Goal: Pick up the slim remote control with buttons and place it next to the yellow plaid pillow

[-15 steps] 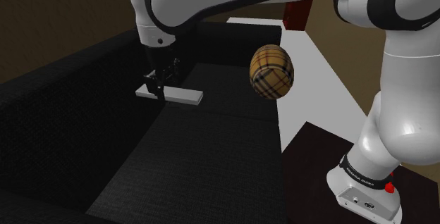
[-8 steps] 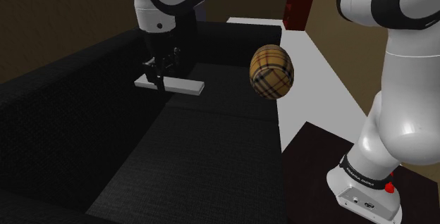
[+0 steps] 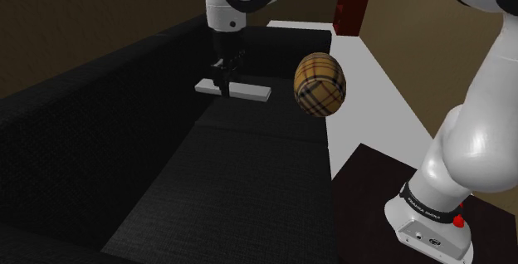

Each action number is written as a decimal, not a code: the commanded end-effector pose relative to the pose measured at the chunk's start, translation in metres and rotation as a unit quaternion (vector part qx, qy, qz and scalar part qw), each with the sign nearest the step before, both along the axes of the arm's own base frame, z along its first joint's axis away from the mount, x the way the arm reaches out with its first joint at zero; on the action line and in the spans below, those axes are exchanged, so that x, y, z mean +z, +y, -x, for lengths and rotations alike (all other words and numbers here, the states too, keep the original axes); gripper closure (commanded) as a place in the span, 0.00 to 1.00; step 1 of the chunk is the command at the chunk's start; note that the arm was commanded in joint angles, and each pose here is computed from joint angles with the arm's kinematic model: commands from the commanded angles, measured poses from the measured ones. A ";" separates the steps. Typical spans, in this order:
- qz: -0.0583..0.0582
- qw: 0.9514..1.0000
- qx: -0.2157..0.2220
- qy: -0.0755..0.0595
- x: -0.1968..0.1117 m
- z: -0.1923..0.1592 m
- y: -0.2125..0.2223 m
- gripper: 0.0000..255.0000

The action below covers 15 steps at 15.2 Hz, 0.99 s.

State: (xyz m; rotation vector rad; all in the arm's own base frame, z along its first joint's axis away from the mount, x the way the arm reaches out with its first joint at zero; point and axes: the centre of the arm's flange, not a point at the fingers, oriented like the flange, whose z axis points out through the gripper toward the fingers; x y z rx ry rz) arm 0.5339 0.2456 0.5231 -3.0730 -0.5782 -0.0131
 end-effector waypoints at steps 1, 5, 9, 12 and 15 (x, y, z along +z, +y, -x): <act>0.000 1.000 0.000 0.000 0.001 0.010 -0.027 1.00; 0.000 1.000 0.000 0.000 0.001 0.025 -0.078 1.00; 0.000 1.000 0.000 0.000 0.001 0.040 -0.128 1.00; 0.000 1.000 0.000 0.000 0.001 0.052 -0.166 1.00; 0.000 1.000 0.000 0.000 0.001 0.063 -0.204 1.00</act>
